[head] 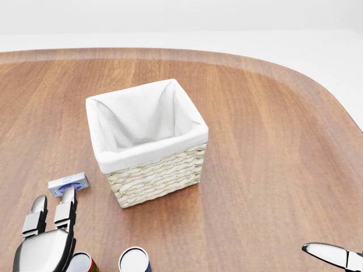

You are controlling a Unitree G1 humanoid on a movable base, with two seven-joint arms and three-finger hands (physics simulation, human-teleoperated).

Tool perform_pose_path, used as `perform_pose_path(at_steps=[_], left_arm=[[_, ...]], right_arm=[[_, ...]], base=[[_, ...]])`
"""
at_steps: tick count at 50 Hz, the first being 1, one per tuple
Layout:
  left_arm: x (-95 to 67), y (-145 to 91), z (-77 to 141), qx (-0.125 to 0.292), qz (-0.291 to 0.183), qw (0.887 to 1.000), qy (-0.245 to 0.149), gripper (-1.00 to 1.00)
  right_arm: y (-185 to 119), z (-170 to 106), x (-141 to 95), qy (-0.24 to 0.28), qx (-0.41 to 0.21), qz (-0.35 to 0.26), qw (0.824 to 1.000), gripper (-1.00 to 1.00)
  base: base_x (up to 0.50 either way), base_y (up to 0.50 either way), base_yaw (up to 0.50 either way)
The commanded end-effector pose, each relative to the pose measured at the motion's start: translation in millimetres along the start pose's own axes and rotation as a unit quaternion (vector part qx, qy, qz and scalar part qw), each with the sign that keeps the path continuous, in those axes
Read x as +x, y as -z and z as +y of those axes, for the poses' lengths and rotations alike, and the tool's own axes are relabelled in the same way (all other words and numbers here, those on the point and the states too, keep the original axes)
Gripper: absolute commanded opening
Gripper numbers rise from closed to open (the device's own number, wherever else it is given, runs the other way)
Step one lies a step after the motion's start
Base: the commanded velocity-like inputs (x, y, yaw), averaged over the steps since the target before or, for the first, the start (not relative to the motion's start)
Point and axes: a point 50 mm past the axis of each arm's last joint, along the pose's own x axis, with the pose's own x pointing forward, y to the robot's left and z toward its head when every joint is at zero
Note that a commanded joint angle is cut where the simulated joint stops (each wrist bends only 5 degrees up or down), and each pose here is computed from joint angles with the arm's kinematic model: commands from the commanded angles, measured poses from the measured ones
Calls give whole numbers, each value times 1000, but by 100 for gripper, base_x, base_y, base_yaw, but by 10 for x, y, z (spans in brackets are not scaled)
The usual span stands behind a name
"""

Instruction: Pick up the tomato sauce, and put it in the basket.

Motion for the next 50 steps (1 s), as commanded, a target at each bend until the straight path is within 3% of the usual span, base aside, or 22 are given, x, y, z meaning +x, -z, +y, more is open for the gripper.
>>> perform_pose_path(at_steps=[1,11,19,50], left_arm=[[-27,56,-152,27,4,999,34,100],[-20,70,-324,52,-1,997,57,100],[112,75,-600,71,-2,995,74,100],[149,68,-705,72,-5,994,87,100]], right_arm=[[20,1,-2,-1,1,5,1000,100],[11,-4,-8,0,1,3,1000,100],[54,0,-7,0,3,13,1000,100],[40,6,0,-1,2,9,1000,100]], base=[[0,0,0],[0,0,0],[0,0,0],[0,0,0]])
